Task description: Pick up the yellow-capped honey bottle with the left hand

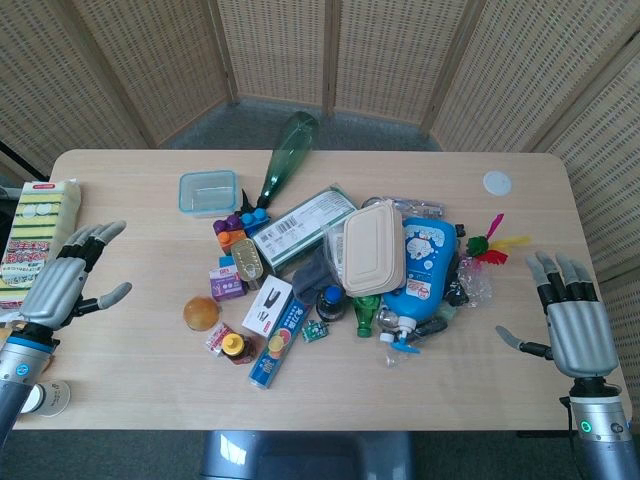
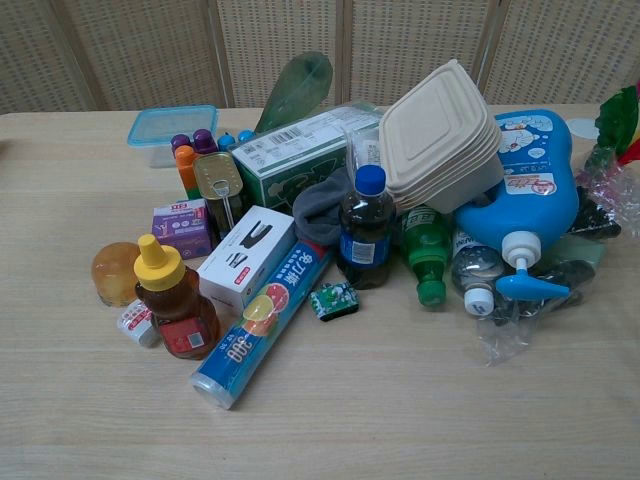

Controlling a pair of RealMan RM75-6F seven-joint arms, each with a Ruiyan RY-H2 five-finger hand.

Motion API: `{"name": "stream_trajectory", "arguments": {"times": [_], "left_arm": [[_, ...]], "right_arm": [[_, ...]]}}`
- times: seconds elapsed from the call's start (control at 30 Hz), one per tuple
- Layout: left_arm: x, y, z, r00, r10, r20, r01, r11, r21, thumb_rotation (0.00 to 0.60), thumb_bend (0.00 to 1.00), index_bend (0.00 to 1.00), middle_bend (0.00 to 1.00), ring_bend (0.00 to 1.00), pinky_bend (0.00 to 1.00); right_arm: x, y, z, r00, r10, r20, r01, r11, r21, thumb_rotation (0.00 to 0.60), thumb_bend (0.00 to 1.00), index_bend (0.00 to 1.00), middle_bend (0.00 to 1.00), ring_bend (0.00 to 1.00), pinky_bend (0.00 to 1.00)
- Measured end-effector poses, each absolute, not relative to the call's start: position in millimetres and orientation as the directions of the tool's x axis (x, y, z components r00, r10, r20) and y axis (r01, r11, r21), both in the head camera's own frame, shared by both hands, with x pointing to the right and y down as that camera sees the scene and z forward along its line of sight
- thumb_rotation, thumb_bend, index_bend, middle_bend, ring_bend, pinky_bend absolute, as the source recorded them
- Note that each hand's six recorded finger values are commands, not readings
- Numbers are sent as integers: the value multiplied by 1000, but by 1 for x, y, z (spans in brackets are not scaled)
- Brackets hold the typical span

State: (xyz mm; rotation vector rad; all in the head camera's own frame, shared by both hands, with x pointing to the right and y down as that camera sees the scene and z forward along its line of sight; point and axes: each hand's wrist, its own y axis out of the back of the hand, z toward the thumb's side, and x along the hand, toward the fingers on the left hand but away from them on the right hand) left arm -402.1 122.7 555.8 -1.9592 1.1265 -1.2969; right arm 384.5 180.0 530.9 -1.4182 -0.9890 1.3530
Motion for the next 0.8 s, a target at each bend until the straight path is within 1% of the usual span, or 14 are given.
{"name": "stream_trajectory", "arguments": {"times": [0.2, 0.6, 0.8], "left_arm": [[-401, 124, 558, 196, -855, 480, -355, -518, -778, 42, 107, 0, 47, 0, 0], [-397, 123, 554, 204, -862, 465, -370, -508, -778, 43, 107, 0, 35, 0, 0], [-391, 126, 559, 217, -854, 473, -379, -520, -765, 40, 107, 0, 32, 0, 0]], "right_arm": [[384, 180, 531, 78, 961, -267, -29, -266, -964, 358, 0, 53, 96, 0, 0], [390, 185, 527, 71, 964, -256, -17, -255, -967, 356, 0, 54, 96, 0, 0], [391, 186, 526, 70, 965, -253, -16, -253, -967, 354, 0, 54, 96, 0, 0]]}}
